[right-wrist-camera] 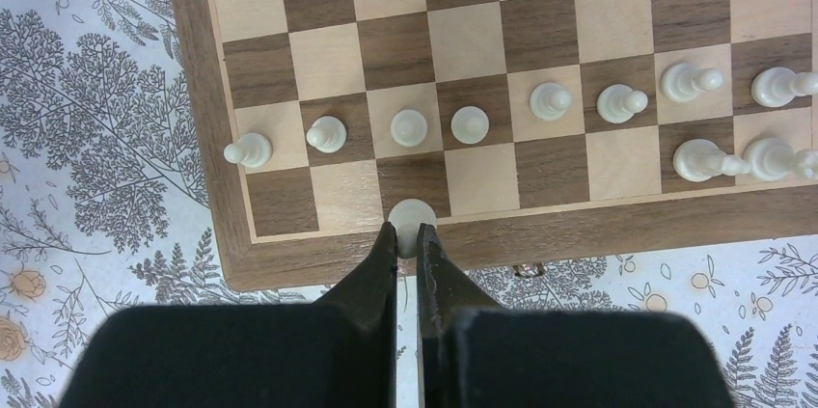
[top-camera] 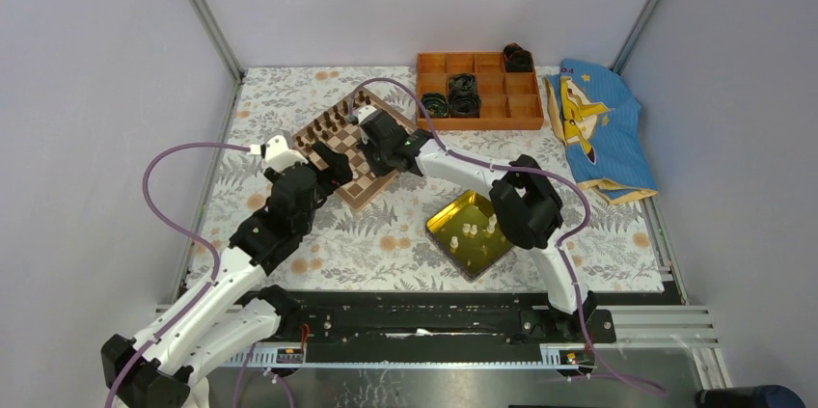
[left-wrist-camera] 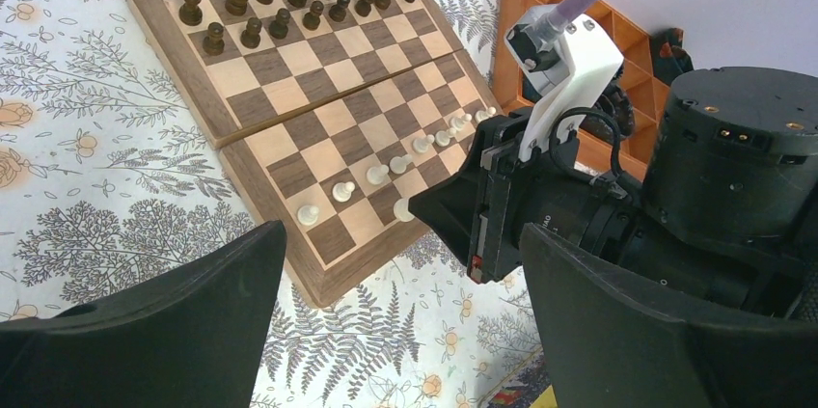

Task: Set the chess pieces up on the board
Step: Place the chess piece on the chessboard.

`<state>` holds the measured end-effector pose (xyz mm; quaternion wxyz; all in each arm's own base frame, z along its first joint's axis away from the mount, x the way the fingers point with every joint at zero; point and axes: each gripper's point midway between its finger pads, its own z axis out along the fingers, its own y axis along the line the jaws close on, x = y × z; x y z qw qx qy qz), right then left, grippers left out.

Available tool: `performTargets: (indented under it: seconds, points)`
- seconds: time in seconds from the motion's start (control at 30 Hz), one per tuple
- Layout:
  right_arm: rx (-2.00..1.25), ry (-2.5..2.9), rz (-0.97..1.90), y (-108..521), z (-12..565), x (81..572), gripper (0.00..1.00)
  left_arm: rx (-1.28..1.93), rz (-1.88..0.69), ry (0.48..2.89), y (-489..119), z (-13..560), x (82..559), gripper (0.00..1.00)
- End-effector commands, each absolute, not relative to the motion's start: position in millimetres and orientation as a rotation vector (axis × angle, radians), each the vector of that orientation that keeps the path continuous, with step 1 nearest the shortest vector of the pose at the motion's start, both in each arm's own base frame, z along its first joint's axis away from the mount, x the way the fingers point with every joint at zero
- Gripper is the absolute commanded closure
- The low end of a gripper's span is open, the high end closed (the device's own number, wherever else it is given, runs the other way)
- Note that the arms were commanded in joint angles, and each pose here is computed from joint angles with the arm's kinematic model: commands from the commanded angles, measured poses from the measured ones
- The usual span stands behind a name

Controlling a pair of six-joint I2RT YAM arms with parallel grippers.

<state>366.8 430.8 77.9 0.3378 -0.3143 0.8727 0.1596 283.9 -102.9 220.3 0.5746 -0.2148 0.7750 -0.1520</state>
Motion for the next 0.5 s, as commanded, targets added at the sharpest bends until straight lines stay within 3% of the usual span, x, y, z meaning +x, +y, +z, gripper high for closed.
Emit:
performTargets:
  seconds: [0.0,0.47]
  points:
    - [-0.813,2.252,0.428,435.1,90.2,376.8,1.00,-0.525,-0.343,1.798,-99.4,219.8,283.2,0.01]
    - [-0.827,2.278,0.426,438.7,80.3,380.3,1.00,-0.522,-0.341,1.805,-100.4,218.0,284.0,0.01]
